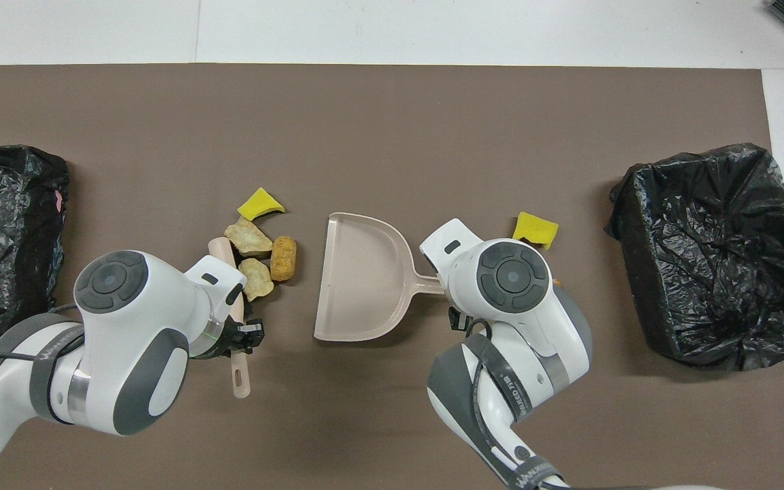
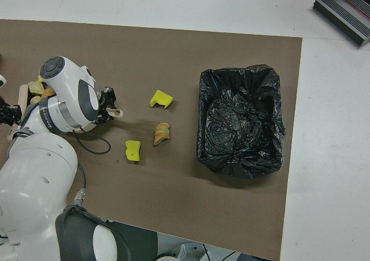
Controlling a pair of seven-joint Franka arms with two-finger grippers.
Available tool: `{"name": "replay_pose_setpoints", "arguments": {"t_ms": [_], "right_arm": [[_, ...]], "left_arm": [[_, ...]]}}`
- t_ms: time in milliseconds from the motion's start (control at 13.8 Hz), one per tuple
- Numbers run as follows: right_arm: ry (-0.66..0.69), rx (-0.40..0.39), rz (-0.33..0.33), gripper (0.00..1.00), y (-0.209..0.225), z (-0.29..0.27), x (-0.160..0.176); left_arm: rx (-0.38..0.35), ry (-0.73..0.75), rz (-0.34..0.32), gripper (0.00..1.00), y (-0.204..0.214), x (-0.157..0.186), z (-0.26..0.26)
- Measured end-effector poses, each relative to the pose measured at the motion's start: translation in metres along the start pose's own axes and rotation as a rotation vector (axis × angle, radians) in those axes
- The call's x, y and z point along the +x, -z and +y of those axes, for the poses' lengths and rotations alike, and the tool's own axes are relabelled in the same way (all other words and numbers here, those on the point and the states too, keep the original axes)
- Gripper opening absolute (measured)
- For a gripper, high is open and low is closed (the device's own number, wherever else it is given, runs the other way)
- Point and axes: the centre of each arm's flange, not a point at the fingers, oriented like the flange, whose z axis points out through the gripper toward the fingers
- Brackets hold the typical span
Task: Sweep and dump trash in bin
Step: 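Sweep the bread chunks into the dustpan with the left gripper's brush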
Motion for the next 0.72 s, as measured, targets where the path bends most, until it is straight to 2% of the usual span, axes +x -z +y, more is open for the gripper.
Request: {"name": "replay_pose_setpoints", "arguments": {"t_ms": [217,289,362,434,507,579,724], "right_arm": [[0.002,0.002,-0.001,0.35,-0.001,-0.001,0.001],[0.004,0.004,-0.003,0.44,-0.003,-0.002,0.001],[0.006,0.006,-0.005,0.46,-0.004,-0.003,0.002],[0.007,0.007,-0.005,0.44,-0.005,-0.004,0.002],[0.007,0.007,-0.005,0.35,-0.004,-0.003,0.002],[0.007,0.008,-0.006,0.32,-0.005,-0.004,0.002],[0.007,0.008,-0.006,0.32,-0.005,-0.004,0.002]], "left_arm": [[0.022,-0.145,0.001,0.26,-0.007,-0.026,0.039],[0.030,-0.193,0.002,0.26,-0.010,-0.038,0.056],[0.034,-0.228,0.003,0.26,-0.012,-0.049,0.070],[0.031,-0.252,0.002,0.26,-0.013,-0.058,0.081],[0.024,-0.271,0.002,0.26,-0.012,-0.065,0.091],[0.011,-0.285,0.010,0.26,-0.006,-0.069,0.099],[-0.030,-0.301,0.023,0.26,0.013,-0.070,0.114]]}}
